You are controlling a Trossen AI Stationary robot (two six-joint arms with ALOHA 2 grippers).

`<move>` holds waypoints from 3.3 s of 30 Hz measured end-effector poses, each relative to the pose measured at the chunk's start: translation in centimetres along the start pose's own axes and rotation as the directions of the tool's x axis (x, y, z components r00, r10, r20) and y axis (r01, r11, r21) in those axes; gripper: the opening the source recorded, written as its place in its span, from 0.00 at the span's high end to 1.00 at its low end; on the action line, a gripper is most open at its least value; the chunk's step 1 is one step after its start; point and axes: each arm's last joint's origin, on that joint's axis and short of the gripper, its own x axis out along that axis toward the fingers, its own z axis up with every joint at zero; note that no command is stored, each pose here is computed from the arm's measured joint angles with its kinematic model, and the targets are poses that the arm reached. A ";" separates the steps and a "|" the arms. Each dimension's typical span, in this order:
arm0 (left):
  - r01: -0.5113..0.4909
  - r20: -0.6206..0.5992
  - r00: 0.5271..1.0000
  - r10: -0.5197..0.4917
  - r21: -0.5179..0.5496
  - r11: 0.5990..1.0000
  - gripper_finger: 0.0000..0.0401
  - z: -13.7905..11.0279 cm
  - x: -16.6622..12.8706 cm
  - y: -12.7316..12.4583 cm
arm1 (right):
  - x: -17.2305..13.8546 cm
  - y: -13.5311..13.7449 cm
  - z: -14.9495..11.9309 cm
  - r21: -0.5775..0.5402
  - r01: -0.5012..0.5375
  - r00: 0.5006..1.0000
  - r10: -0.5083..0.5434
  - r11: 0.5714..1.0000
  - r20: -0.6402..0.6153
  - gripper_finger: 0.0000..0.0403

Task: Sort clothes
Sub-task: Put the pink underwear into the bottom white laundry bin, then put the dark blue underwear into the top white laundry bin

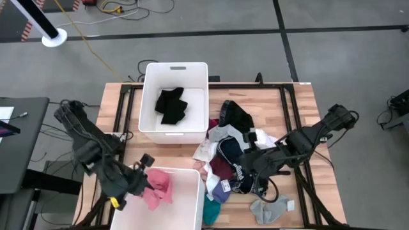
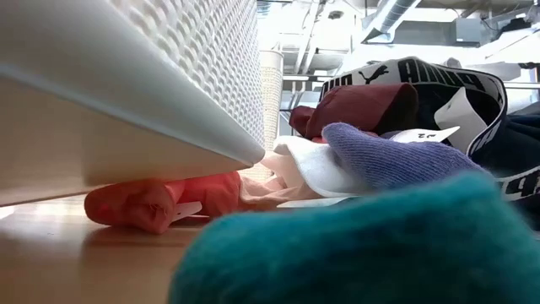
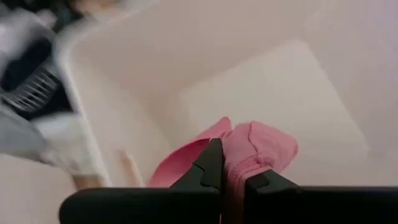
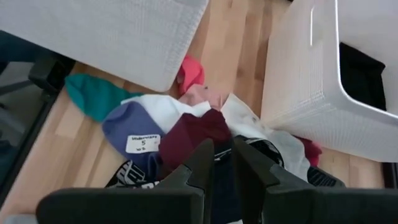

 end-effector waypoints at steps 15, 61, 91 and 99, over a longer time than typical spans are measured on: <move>-0.095 -0.327 0.944 0.052 -0.118 0.988 0.90 -4.0 7.2 -0.2 | 3.6 1.1 -1.7 0.010 0.006 1.000 -0.006 1.000 -0.017 0.81; -0.281 0.080 0.959 0.271 0.171 0.944 0.28 3.8 2.4 6.7 | 11.7 2.0 -8.8 0.062 0.054 0.990 -0.046 0.997 -0.133 0.97; -0.193 0.414 0.894 0.170 0.015 0.981 0.28 4.5 1.4 19.5 | -2.4 -1.2 1.8 -0.226 0.280 0.958 -0.258 0.933 0.123 1.00; -0.170 0.441 0.878 0.186 -0.078 0.982 0.28 3.9 4.1 22.5 | -6.1 -3.5 3.9 -0.228 0.407 0.904 -0.355 0.885 0.238 1.00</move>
